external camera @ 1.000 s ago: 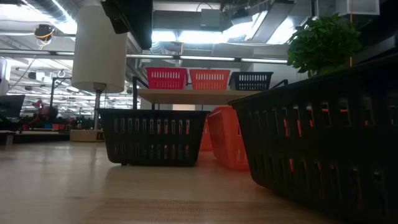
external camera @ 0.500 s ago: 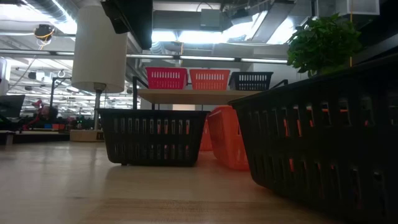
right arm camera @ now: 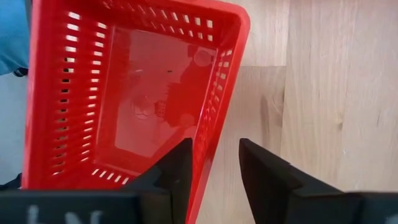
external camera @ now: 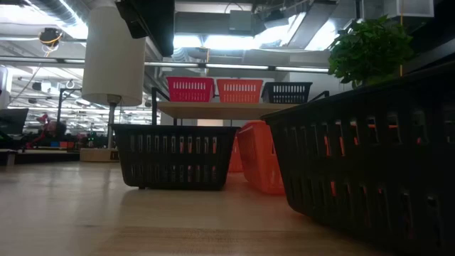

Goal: Stack baskets on shelf by color
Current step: Remove the top red basket from the red basket

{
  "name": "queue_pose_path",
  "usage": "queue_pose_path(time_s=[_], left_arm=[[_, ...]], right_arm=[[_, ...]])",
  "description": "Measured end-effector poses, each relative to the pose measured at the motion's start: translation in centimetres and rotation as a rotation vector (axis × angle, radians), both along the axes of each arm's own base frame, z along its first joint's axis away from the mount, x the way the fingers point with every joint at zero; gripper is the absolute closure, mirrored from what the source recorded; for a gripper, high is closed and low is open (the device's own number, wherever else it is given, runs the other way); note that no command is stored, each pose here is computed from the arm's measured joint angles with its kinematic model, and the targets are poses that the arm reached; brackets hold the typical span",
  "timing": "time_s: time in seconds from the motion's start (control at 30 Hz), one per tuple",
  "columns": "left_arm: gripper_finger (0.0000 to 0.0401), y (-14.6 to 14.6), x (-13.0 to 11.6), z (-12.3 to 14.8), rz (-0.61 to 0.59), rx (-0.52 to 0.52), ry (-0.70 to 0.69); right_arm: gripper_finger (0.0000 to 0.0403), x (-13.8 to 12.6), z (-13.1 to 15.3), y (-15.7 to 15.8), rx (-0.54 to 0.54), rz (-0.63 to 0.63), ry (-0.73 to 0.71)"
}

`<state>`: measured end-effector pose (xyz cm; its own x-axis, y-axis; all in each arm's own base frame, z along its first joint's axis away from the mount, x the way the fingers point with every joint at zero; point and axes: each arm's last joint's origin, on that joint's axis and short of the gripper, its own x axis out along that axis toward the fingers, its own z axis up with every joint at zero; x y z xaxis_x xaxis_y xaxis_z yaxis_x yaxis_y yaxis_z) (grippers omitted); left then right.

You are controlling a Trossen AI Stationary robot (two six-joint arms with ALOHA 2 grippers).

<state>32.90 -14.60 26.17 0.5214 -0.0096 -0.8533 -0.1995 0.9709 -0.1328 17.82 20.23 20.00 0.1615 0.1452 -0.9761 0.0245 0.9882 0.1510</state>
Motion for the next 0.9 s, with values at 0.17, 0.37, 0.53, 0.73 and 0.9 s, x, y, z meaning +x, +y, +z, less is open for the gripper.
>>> queue_pose_path(time_s=[0.17,0.37,0.53,0.73,0.9], left_arm=[[0.04,0.0,0.0,0.0,0.0,0.0,0.0],[0.04,0.0,0.0,0.0,0.0,0.0,0.0],[0.04,0.0,0.0,0.0,0.0,0.0,0.0],[0.04,0.0,0.0,0.0,0.0,0.0,0.0],[0.04,0.0,0.0,0.0,0.0,0.0,0.0]], right_arm=[[0.0285,0.09,-0.37,0.11,-0.011,0.0,0.01],[0.0297,0.09,-0.38,0.11,-0.011,0.0,0.01],[0.0323,0.09,-0.38,0.11,-0.011,0.0,0.01],[0.0384,0.1,-0.38,0.12,-0.01,-0.003,0.01],[0.0394,0.11,-0.37,0.14,-0.008,-0.003,0.008]])
